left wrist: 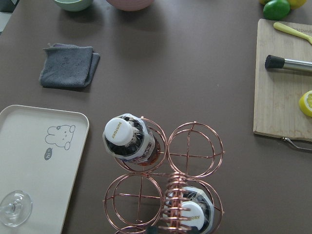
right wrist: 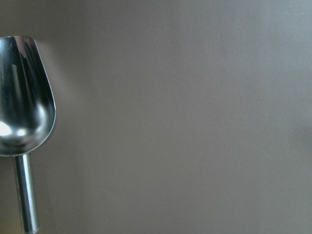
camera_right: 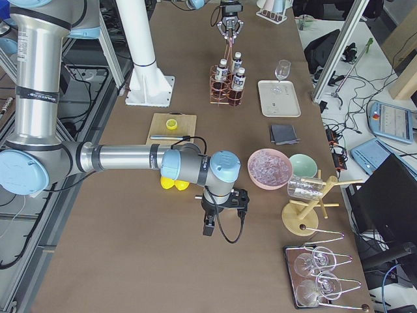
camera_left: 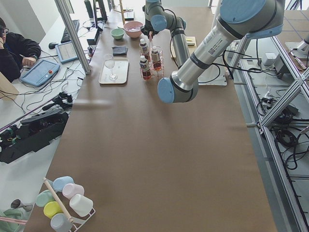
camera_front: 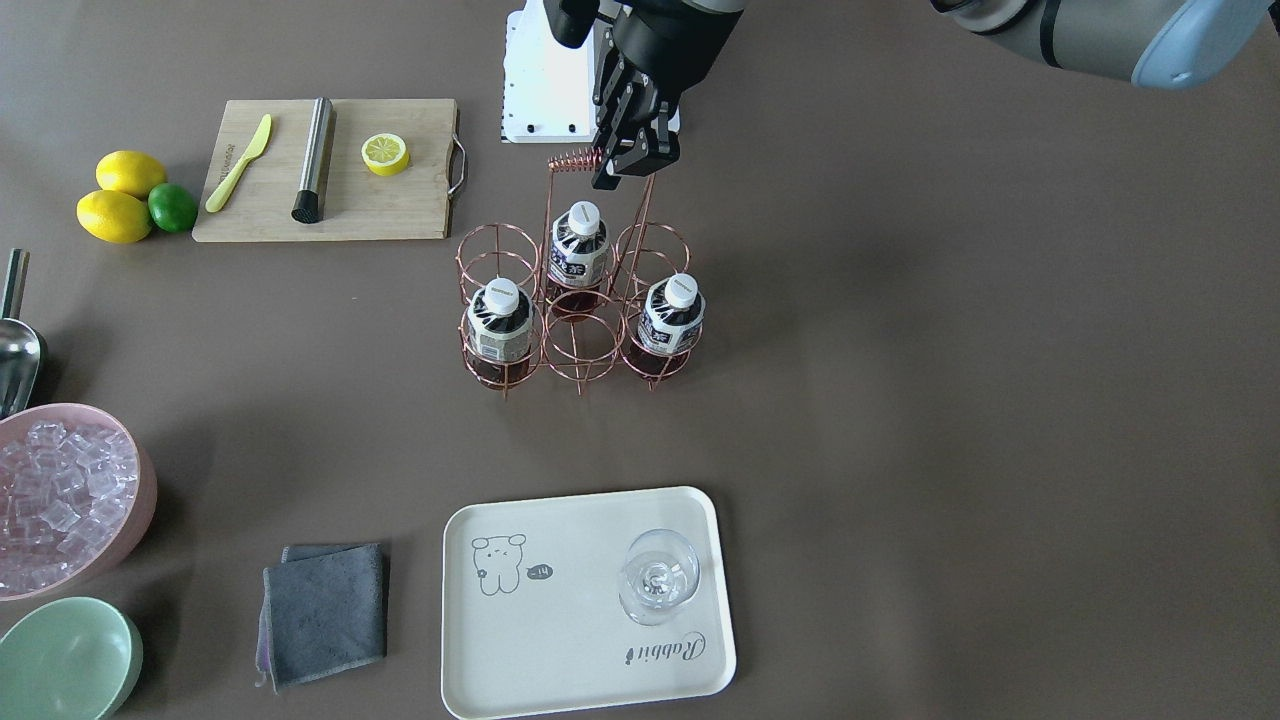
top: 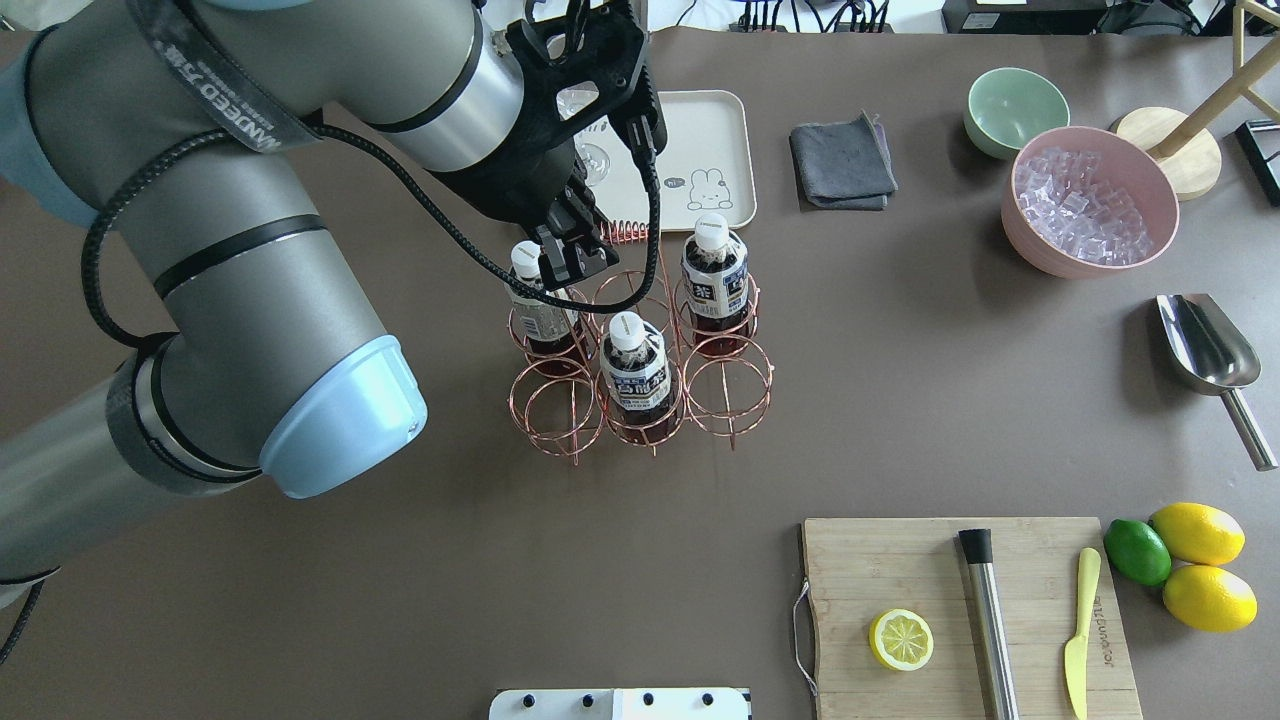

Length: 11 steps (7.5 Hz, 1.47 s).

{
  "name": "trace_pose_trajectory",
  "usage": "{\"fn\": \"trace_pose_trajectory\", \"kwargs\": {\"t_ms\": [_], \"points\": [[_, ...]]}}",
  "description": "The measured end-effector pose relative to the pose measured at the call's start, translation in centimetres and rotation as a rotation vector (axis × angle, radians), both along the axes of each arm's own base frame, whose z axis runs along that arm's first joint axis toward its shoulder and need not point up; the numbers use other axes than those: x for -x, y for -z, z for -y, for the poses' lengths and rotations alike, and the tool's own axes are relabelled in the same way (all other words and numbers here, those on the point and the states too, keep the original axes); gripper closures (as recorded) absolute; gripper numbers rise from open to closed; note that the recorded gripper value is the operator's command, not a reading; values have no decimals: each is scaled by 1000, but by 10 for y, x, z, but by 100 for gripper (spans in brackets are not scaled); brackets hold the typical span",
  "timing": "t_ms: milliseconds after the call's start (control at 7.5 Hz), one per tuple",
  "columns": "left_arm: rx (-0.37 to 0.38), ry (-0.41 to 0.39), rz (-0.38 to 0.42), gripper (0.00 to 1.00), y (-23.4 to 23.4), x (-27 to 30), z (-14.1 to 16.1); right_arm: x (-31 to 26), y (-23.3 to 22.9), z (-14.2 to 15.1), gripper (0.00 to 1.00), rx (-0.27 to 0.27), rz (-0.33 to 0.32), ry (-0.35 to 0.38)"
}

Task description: Take tea from basket to plate

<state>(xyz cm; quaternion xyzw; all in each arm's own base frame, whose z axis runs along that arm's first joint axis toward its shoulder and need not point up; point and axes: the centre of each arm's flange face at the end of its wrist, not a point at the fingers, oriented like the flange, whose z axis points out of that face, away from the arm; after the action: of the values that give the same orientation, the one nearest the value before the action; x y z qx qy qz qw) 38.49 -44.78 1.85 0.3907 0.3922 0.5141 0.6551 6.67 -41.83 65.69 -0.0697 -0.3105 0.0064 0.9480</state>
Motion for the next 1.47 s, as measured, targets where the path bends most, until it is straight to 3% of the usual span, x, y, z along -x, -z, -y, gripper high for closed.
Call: {"fn": "trace_pose_trajectory", "kwargs": {"t_ms": [400, 1067, 1467], "points": [[33, 2, 6, 100, -2, -19, -13, 0, 0, 0, 0, -1, 0, 0], [18, 6, -5, 100, -12, -42, -19, -1, 3, -1, 0, -5, 2, -4], [19, 18, -6, 100, -11, -35, -14, 6, 49, 20, 0, -49, 8, -1]]}}
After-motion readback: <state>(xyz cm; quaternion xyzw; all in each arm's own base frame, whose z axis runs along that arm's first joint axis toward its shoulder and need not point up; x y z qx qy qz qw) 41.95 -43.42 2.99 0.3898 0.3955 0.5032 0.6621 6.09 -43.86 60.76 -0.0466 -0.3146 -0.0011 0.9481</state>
